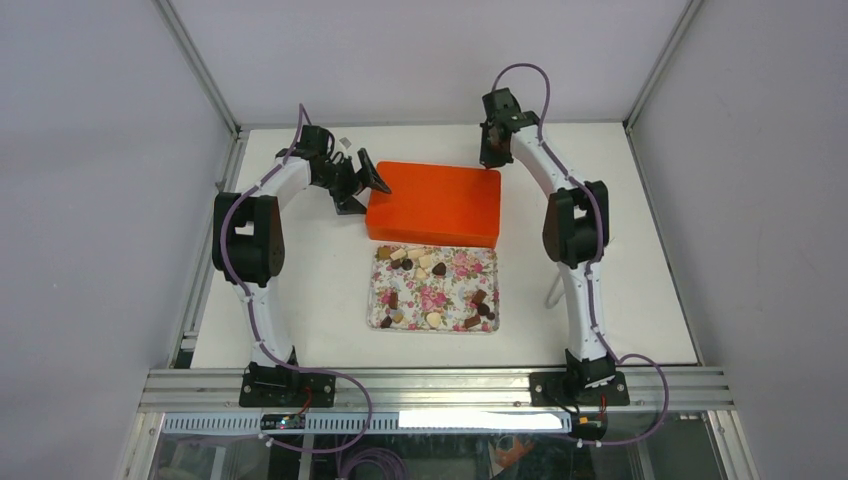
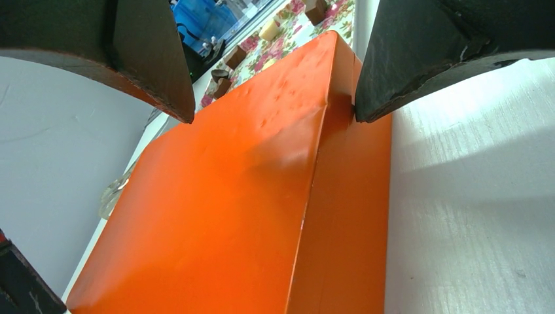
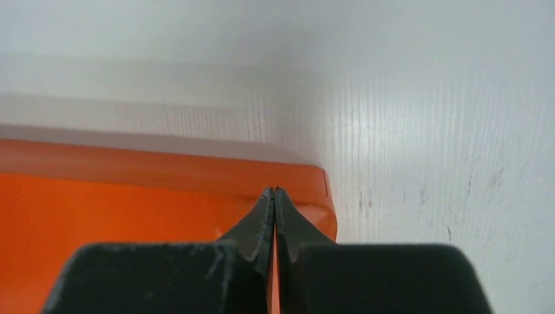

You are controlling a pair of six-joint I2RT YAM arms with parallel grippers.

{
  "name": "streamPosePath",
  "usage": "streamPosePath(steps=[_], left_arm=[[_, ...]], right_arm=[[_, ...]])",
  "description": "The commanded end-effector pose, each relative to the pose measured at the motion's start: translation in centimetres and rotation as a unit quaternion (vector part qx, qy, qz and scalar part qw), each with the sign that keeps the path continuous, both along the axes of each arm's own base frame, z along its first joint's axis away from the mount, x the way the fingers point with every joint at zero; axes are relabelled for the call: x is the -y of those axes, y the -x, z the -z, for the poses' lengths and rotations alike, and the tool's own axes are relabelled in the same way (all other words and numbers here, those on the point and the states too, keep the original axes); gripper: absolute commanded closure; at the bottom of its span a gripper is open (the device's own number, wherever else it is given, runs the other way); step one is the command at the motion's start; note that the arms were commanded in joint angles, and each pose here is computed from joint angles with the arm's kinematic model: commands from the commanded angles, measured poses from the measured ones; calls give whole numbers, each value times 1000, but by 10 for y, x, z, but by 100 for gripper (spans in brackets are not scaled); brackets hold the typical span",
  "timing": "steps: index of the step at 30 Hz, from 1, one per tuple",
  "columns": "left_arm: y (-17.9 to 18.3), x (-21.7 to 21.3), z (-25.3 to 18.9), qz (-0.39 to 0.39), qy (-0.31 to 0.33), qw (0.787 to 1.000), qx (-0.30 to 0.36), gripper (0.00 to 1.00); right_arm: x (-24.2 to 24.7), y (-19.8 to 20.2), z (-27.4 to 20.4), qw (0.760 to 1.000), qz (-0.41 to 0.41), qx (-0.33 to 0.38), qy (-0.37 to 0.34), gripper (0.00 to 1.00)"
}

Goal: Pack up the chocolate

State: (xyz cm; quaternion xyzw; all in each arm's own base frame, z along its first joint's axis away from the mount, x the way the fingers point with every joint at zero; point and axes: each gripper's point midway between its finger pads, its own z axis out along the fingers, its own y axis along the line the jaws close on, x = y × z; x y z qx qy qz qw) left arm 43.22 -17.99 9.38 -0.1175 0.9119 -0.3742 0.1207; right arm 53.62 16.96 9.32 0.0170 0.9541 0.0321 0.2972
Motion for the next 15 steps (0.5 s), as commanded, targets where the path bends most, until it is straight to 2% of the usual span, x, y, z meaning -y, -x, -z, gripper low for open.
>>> streamPosePath(steps=[1, 6, 8, 9, 12, 15], left_arm=[[-8, 8, -31, 10, 11, 999, 39, 5], [-15, -9, -56, -3, -44, 996, 80, 1], [-19, -22, -74, -16, -78, 991, 108, 1], [-20, -28, -86, -24, -94, 987, 126, 1], [-18, -38, -118, -36, -119, 977, 174, 1], [-6, -34, -140, -32, -109, 974, 195, 1]], right_arm=[[-10, 9, -112, 995, -15, 97, -34, 100], [0, 26, -172, 987, -16, 155, -43, 100], [8, 38, -185, 984, -14, 171, -39, 84], [12, 47, -195, 983, -14, 180, -40, 80], [15, 70, -192, 984, -32, 169, -52, 76], [-6, 97, -167, 985, -74, 121, -102, 75]])
